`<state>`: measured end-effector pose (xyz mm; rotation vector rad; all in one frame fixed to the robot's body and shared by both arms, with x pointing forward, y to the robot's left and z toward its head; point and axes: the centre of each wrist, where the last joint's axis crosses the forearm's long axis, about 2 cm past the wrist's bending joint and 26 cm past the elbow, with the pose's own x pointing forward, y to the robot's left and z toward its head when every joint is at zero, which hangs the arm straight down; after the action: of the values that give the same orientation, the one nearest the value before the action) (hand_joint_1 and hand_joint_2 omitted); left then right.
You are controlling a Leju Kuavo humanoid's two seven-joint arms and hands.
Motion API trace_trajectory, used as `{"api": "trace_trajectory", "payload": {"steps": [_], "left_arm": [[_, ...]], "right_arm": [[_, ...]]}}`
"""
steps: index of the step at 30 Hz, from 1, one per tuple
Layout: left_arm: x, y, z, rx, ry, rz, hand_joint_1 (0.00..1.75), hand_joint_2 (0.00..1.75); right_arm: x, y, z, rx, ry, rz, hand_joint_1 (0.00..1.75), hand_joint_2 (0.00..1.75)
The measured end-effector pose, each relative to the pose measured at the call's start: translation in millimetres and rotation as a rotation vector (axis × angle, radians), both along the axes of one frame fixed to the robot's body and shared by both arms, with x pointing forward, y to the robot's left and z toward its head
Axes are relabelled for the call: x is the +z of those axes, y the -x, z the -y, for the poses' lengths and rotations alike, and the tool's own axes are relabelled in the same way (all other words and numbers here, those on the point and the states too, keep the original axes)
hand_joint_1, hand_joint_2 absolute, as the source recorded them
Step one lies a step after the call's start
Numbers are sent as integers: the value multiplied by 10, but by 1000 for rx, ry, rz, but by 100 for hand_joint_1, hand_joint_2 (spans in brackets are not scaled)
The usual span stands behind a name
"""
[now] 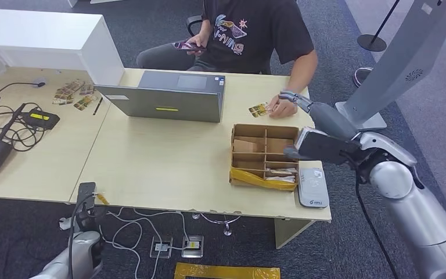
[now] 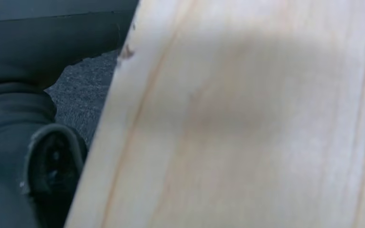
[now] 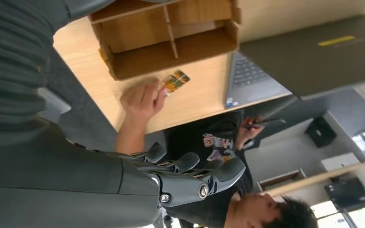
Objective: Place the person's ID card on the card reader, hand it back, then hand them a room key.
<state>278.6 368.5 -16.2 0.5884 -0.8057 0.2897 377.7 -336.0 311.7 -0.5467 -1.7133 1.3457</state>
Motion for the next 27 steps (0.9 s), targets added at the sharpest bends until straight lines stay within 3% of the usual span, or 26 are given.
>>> {"api": "trace_trajectory", "payload": {"steps": [9,19,21,25,27], "left_arm": [[7,8,-65,35,2,5,0,0],[-19,53,-51,43,-47,8,0,0],[-200,345,8,11,-85,-3,0,0],[-578,1328,300,-126,-97,-101,0,0],[-578,1480,430,-134,-65,-107,0,0]], "right_arm": [[-190,61,-155,-6,124,-7,0,175],[-371,92,-316,-91,245,97,0,175],[-471,147,-298,-129,254,65,0,175],[-683,345,-133,-190,290,-1,0,175],[-672,357,-85,-203,304,2,0,175]]}}
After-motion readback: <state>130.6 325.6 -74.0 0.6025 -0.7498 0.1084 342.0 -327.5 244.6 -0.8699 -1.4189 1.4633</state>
